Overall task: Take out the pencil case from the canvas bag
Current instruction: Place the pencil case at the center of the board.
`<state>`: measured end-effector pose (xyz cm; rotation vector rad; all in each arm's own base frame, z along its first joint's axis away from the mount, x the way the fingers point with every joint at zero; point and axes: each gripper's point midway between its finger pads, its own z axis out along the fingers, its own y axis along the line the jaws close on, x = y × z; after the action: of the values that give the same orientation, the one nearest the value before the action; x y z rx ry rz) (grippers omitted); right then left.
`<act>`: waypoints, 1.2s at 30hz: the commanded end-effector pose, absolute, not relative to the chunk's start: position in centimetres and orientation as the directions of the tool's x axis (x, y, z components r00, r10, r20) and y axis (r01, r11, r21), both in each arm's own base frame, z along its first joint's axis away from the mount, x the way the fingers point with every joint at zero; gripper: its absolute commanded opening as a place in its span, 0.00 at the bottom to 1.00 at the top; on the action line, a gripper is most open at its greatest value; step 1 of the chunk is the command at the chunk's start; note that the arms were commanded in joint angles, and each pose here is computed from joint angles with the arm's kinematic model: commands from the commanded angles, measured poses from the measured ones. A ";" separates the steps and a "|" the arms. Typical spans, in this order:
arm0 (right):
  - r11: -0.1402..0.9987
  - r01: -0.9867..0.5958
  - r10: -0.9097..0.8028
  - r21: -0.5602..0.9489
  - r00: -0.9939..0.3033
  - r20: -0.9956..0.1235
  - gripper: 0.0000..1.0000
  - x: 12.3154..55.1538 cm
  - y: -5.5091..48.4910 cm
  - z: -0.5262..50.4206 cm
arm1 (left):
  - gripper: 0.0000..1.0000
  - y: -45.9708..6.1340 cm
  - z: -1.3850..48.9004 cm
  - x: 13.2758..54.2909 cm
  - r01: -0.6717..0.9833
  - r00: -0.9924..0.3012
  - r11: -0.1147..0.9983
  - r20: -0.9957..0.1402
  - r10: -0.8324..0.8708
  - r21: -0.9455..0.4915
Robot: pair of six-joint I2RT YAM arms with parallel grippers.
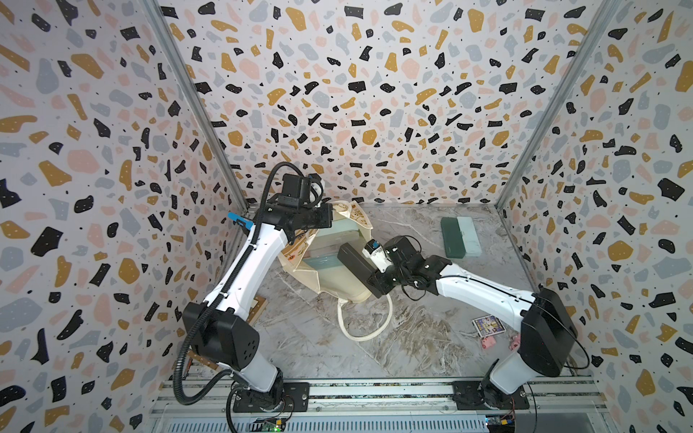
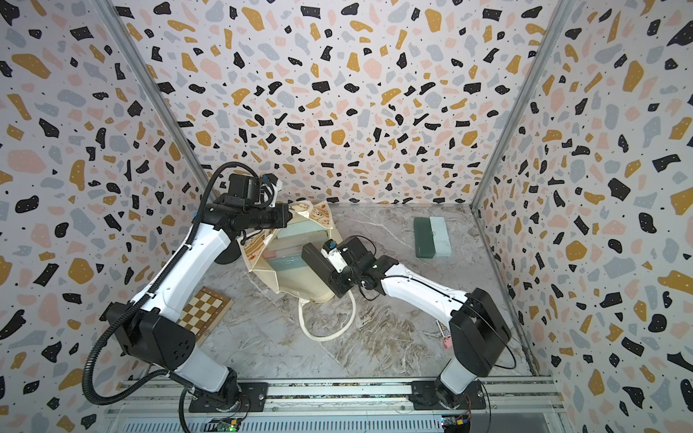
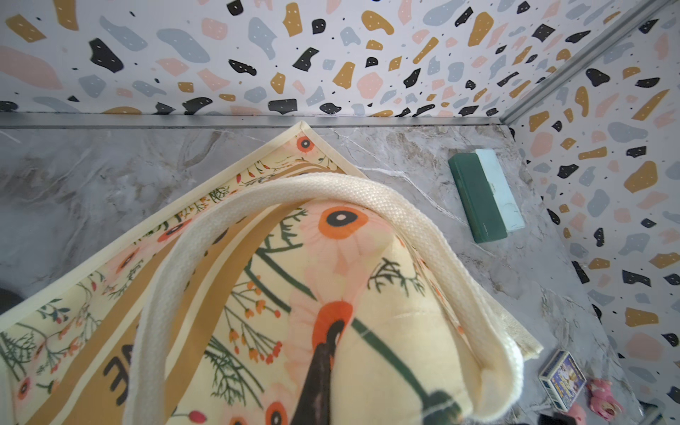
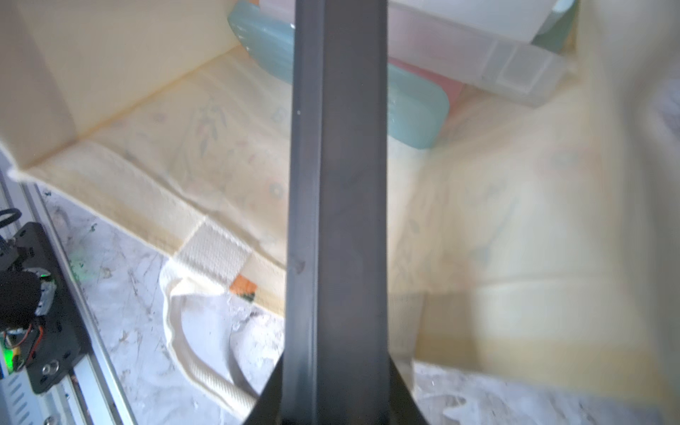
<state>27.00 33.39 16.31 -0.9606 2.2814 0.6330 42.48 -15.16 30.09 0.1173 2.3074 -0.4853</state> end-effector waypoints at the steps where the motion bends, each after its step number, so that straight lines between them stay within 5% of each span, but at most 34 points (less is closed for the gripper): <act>1: 0.654 -0.735 -0.400 0.179 -0.537 -0.743 0.24 26.9 31.9 19.3 | 0.00 -11.7 33.2 42.9 0.091 -0.633 0.954 -0.756 -0.164 -0.284; 11: 0.813 -0.518 -0.101 0.266 -0.576 -0.811 0.24 29.8 23.1 22.1 | 0.00 -10.4 34.3 44.9 -0.032 -0.634 0.966 -0.742 -0.217 -0.255; 22: 0.888 -0.270 0.057 0.373 -0.739 -0.672 0.24 37.2 17.5 17.3 | 0.00 -11.6 32.5 44.7 0.019 -0.673 0.977 -0.726 -0.143 -0.211; 36: 0.908 -0.121 0.145 0.402 -0.808 -0.572 0.23 48.1 14.3 12.1 | 0.00 -10.8 31.5 44.0 0.026 -0.700 0.943 -0.680 -0.219 -0.331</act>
<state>46.34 14.49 10.31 0.0135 2.4892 0.5417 44.05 -11.18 30.17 -0.1175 2.3593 -0.3651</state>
